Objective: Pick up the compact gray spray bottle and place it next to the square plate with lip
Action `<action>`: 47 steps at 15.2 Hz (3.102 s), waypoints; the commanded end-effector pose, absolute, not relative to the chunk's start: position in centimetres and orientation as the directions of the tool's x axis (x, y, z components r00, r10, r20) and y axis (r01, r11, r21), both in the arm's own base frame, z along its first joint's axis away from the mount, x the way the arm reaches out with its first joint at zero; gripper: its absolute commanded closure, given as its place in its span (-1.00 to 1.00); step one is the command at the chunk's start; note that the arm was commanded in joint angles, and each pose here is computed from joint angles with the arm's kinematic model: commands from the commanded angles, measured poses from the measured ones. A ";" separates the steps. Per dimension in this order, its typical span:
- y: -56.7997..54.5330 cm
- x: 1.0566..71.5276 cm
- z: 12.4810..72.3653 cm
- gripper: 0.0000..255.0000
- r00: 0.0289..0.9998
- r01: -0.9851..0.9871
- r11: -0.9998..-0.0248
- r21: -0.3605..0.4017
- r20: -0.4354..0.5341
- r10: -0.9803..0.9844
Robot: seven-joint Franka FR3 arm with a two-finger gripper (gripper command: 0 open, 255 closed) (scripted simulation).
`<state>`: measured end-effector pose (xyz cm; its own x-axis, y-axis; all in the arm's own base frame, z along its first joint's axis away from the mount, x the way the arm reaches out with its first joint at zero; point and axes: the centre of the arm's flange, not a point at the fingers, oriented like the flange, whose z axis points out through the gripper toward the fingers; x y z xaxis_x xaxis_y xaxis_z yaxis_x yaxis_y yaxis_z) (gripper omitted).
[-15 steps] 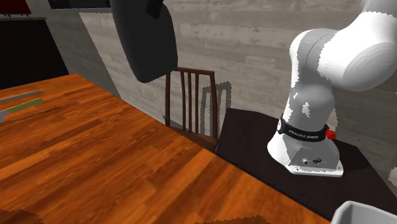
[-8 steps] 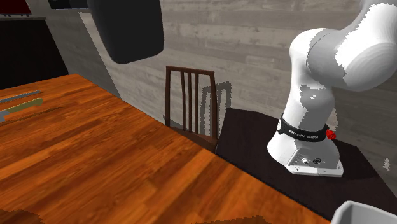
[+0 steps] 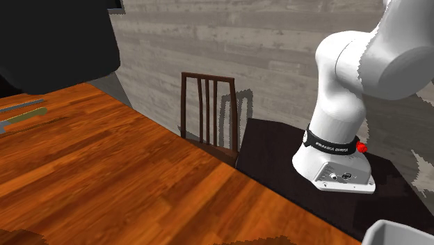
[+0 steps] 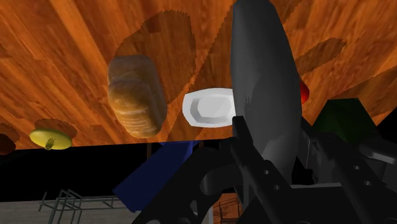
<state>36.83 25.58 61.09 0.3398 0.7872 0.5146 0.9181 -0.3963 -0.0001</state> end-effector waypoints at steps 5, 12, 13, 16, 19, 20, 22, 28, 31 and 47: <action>33.1 38.8 61.2 1.00 0.341 0.918 -0.397 -0.001 0.516 0.786; 42.1 41.1 61.2 1.00 0.341 0.918 -0.397 -0.001 0.516 0.786; 43.3 41.4 61.2 1.00 0.341 0.918 -0.397 -0.001 0.516 0.786; 47.2 42.4 61.3 1.00 0.341 0.918 -0.397 -0.001 0.516 0.786; 51.0 43.4 61.3 1.00 0.341 0.918 -0.397 -0.001 0.516 0.786; 52.3 43.7 61.3 1.00 0.341 0.918 -0.397 -0.001 0.516 0.786; 54.9 44.4 61.3 1.00 0.341 0.918 -0.397 -0.001 0.516 0.786; 56.5 44.8 58.7 1.00 0.341 0.918 -0.397 -0.001 0.516 0.786; 56.5 44.8 57.1 1.00 0.341 0.918 -0.397 -0.001 0.516 0.786; 56.5 44.8 48.6 1.00 0.341 0.918 -0.397 -0.001 0.516 0.786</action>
<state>44.88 56.56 49.18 0.3409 0.7865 0.5150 0.9178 -0.3972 -0.0010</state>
